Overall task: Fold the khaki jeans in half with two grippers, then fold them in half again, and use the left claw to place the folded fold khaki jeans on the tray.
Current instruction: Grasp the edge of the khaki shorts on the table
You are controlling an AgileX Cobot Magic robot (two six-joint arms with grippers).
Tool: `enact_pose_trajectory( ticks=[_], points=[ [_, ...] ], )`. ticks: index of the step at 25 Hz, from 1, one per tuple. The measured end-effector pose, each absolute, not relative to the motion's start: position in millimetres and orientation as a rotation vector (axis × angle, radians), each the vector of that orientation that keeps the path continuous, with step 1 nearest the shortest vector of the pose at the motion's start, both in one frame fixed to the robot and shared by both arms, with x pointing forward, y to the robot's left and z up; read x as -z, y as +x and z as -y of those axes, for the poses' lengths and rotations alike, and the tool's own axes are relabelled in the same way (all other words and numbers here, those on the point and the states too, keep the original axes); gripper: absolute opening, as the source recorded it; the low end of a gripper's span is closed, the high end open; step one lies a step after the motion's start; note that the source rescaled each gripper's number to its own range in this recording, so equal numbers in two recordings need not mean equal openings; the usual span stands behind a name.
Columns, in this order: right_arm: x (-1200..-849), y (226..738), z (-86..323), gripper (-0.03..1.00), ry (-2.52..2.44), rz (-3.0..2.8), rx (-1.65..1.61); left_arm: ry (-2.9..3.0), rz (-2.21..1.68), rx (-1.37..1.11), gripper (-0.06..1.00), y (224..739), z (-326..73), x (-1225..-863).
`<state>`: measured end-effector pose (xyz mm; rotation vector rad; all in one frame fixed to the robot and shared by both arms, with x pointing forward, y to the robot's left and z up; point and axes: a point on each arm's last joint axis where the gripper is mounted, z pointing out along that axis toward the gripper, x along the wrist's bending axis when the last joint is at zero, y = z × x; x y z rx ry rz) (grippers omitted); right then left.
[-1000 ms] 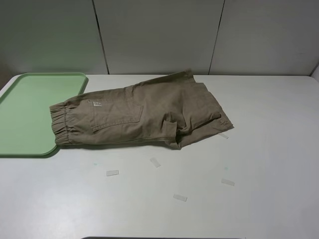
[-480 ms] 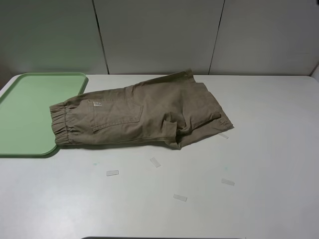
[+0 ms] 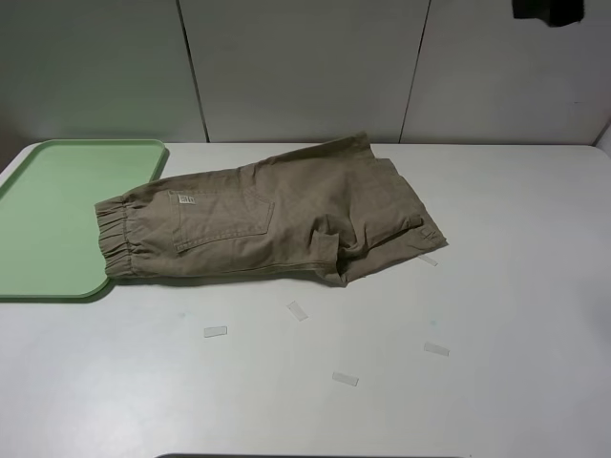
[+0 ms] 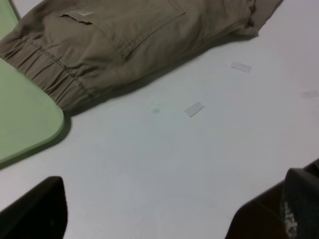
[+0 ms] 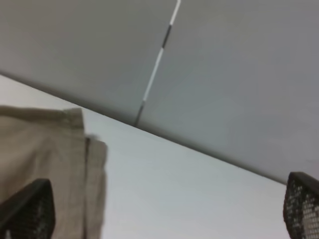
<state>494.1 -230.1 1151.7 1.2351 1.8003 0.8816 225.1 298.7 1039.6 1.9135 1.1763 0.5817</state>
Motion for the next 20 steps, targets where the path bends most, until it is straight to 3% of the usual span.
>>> enact_pose_trajectory(
  ticks=[13, 20],
  points=[
    [-1073, 572, 231, 0.99, 1.635, -1.772, -0.949, 1.916, -1.178, -0.584, 0.85, 225, -299, -1039],
    [-1049, 613, 231, 0.99, 1.728, -1.895, -0.879, 1.935, -1.206, -0.688, 0.85, 228, -306, -1039]
  ],
)
